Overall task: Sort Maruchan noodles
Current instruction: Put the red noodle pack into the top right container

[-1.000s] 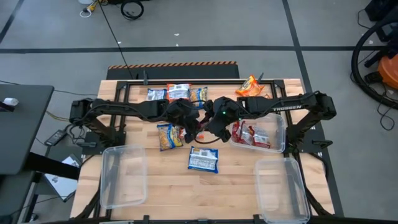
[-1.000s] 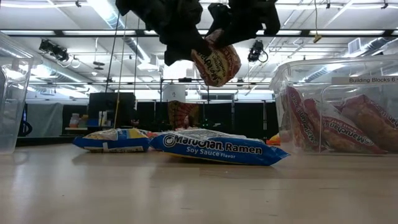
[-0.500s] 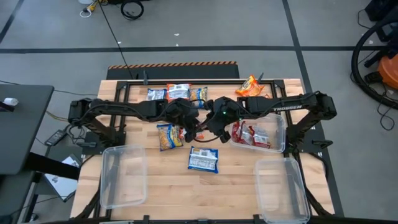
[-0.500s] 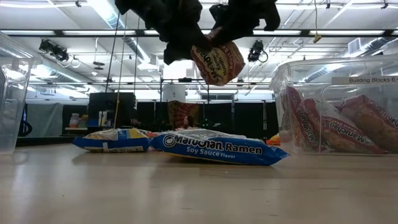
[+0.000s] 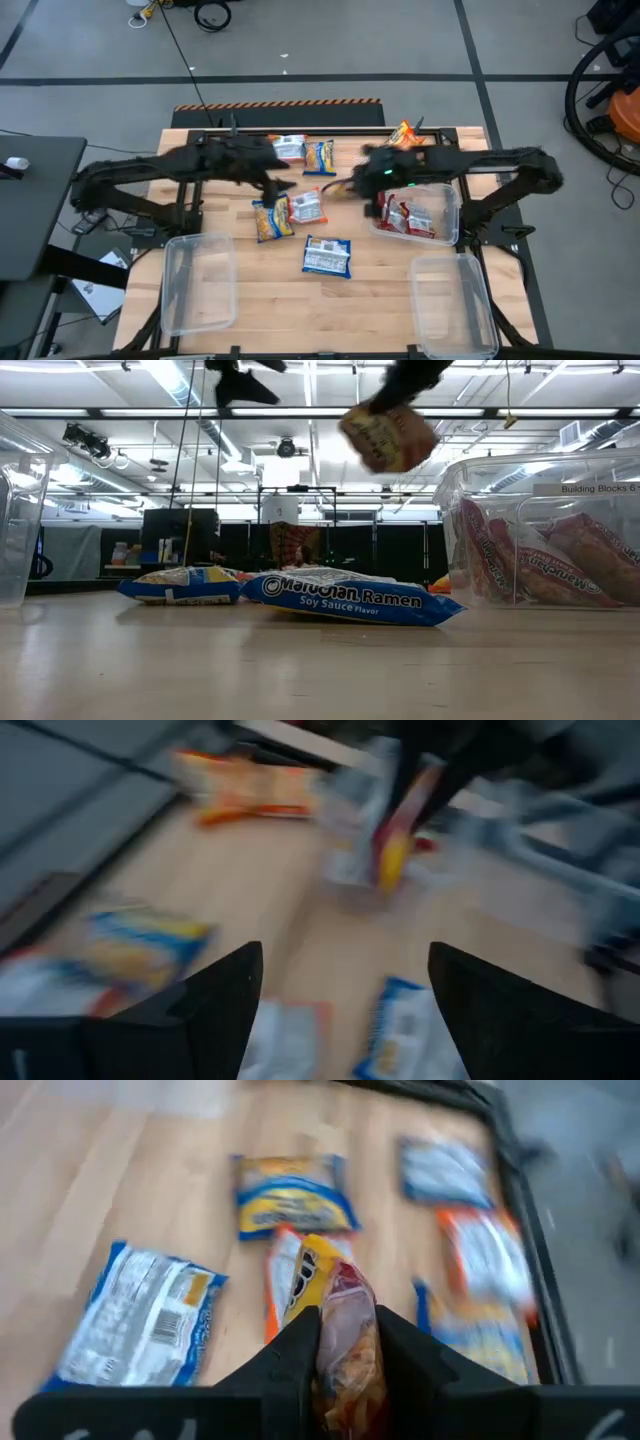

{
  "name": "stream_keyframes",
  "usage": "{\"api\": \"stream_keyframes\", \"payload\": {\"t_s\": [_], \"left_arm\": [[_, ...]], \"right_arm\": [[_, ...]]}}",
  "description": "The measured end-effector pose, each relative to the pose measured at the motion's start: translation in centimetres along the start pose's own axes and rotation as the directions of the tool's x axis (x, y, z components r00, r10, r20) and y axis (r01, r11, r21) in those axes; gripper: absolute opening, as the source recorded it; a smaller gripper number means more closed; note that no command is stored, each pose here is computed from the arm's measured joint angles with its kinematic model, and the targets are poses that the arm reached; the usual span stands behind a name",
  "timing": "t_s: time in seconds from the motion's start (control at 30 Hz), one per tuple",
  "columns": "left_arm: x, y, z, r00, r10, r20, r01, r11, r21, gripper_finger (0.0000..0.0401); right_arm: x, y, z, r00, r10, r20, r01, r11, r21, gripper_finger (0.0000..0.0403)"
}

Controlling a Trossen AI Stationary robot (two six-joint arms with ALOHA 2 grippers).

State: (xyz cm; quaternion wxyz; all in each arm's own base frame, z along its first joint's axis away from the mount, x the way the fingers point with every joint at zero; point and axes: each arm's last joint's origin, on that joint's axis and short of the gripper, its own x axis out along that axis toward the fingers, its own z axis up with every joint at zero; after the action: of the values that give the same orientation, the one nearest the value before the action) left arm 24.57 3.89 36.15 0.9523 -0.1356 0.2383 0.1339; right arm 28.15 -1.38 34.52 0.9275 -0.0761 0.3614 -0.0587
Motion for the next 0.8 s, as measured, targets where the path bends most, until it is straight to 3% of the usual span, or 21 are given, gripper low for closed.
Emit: {"api": "stream_keyframes", "payload": {"t_s": [0.1,0.27,0.43,0.53,0.63,0.8], "left_arm": [[-3.0,0.8,0.7,0.985,0.129,0.118,-0.128,0.992,-0.015,0.0287],[-6.2,1.8,1.8,0.901,0.313,0.299,-0.318,0.947,-0.033,0.0287],[-6.8,2.4,2.7,0.854,0.348,0.387,-0.367,0.93,-0.027,0.0286],[-6.6,2.5,2.9,0.85,0.353,0.39,-0.373,0.928,-0.027,0.0286],[-6.3,2.5,2.7,0.859,0.357,0.367,-0.378,0.926,-0.017,0.0286],[-6.0,2.5,2.6,0.864,0.359,0.352,-0.377,0.926,-0.021,0.0286]], "right_arm": [[-3.5,-0.6,-1.5,0.99,-0.119,-0.081,0.136,0.958,0.252,0.0093],[-7.7,-0.5,-5.0,0.916,-0.274,-0.295,0.396,0.744,0.538,0.0093],[-9.0,0.7,-8.1,0.866,-0.291,-0.407,0.498,0.583,0.642,0.0093],[-8.9,1.5,-10.1,0.835,-0.297,-0.464,0.549,0.513,0.659,0.0093],[-8.4,2.2,-11.9,0.803,-0.293,-0.519,0.594,0.46,0.66,0.0093],[-7.4,3.1,-14.7,0.741,-0.288,-0.607,0.668,0.411,0.62,0.0093]]}}
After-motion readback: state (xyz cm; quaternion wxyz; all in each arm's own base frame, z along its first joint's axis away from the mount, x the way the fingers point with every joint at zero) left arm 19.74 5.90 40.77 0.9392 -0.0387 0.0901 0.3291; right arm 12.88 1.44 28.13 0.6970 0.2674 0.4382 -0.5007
